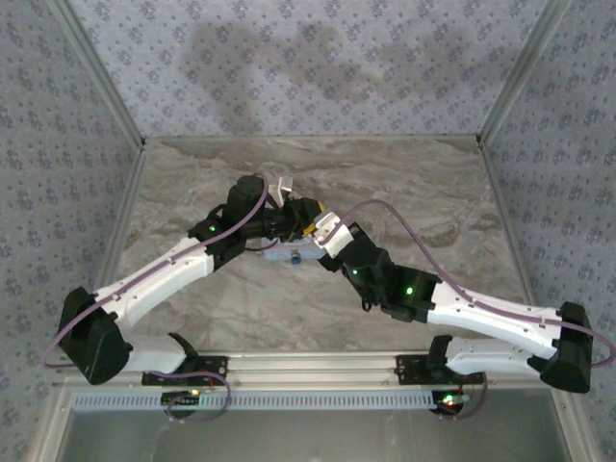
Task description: Unlock a padlock with a key
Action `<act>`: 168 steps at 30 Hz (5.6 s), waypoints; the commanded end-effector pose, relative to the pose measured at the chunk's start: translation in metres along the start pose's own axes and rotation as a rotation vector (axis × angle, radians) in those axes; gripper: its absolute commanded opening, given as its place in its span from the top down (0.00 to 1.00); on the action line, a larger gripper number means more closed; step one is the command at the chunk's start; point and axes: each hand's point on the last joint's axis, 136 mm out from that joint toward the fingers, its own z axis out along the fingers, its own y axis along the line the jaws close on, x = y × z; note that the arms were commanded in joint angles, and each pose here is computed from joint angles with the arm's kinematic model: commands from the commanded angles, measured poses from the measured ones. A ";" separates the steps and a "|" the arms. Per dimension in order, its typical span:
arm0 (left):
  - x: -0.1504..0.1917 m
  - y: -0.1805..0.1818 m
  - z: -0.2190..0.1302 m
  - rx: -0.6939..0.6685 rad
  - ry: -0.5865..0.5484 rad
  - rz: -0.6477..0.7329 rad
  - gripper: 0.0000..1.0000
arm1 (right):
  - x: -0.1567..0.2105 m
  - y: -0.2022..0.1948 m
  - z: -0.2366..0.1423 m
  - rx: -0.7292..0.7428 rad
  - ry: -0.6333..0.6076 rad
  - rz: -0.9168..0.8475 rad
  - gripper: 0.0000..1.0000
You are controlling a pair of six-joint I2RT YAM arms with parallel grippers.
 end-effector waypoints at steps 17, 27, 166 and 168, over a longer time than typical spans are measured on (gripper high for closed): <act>-0.015 0.003 -0.005 -0.014 -0.037 -0.005 1.00 | 0.008 0.011 -0.007 -0.011 0.029 -0.020 0.71; -0.035 0.013 -0.027 -0.102 -0.144 0.168 1.00 | 0.022 -0.025 -0.031 -0.178 0.061 0.436 0.58; 0.000 0.215 -0.009 -0.526 -0.298 0.619 0.02 | 0.115 -0.047 0.186 -0.180 0.532 0.660 1.00; 0.000 0.210 -0.004 -0.491 -0.311 0.682 0.02 | 0.118 -0.047 0.194 -0.179 0.542 0.654 1.00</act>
